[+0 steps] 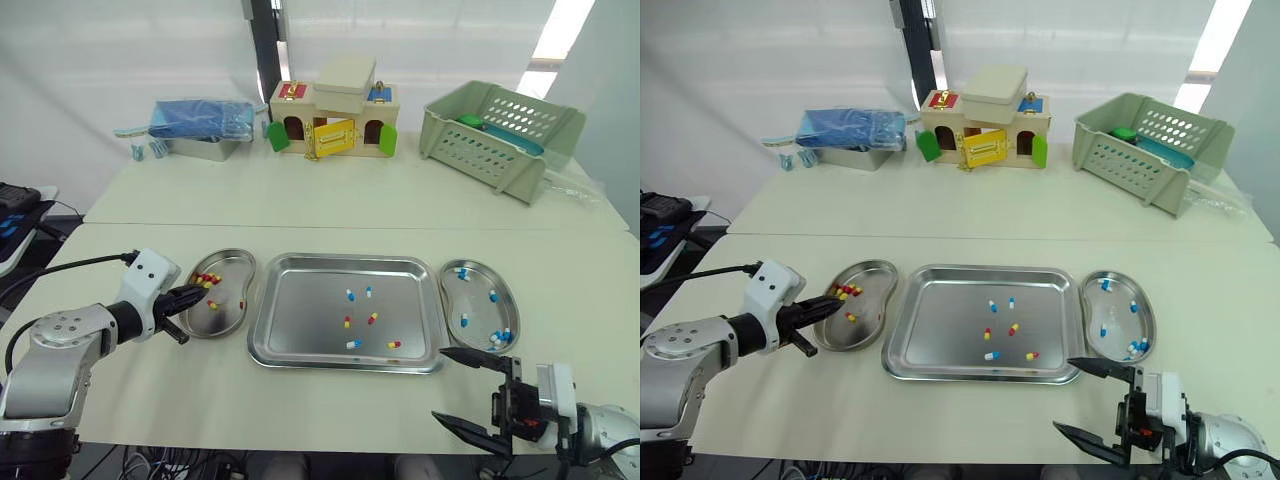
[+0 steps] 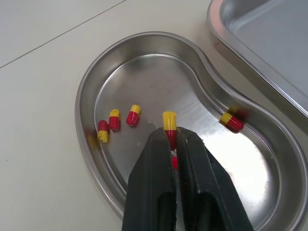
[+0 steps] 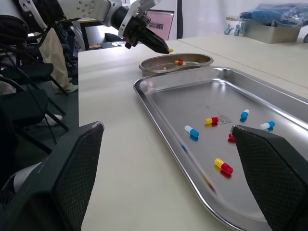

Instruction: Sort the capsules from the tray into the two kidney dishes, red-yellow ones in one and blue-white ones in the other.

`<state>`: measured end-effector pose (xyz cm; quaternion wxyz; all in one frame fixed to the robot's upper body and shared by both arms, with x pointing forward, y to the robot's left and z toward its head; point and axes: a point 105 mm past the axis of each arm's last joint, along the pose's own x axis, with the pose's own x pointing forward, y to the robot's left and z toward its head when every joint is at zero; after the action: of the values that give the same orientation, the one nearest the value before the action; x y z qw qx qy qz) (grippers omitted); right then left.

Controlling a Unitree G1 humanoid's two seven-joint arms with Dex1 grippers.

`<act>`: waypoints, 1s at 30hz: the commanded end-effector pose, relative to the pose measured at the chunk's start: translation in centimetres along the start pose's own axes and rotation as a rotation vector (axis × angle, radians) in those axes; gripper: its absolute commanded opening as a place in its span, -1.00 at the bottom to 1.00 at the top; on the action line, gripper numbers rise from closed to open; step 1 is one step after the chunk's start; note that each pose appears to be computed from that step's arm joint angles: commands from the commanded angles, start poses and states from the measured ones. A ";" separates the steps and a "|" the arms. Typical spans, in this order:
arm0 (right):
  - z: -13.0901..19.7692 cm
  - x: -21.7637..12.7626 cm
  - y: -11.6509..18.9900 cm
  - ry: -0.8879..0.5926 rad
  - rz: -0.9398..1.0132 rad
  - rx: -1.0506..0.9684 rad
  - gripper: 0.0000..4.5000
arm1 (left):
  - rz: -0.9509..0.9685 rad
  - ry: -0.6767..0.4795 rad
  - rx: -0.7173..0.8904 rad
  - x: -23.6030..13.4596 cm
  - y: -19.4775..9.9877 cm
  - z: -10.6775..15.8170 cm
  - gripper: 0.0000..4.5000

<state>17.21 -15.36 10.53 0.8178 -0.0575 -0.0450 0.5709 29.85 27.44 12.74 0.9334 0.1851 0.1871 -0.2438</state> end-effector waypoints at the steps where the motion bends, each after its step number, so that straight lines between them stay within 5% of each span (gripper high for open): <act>1: 0.7 -0.2 -0.2 -0.024 -0.017 -0.032 1.00 | 0.011 -0.006 0.020 -0.2 0.5 0.6 -0.41; 11: 0.4 -0.5 -0.4 -0.016 -0.025 -0.032 1.00 | 0.020 -0.011 0.025 0.0 0.6 0.7 0.97; 18: 1.4 -1.3 -1.6 -0.009 -0.085 -0.020 1.00 | 0.043 -0.076 0.000 -0.9 1.3 1.5 0.99; 21: 2.5 -2.5 -3.8 0.026 -0.185 0.001 1.00 | 0.110 -0.200 0.029 -2.7 2.9 2.7 0.99; 30: 3.1 -11.1 -10.3 0.272 -0.481 0.056 1.00 | 0.279 -0.157 0.037 -9.3 8.1 -0.9 0.99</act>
<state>22.45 -27.69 14.39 0.9220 -0.0937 0.0666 0.3698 26.81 36.70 16.61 0.9661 0.1874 0.1019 -0.1457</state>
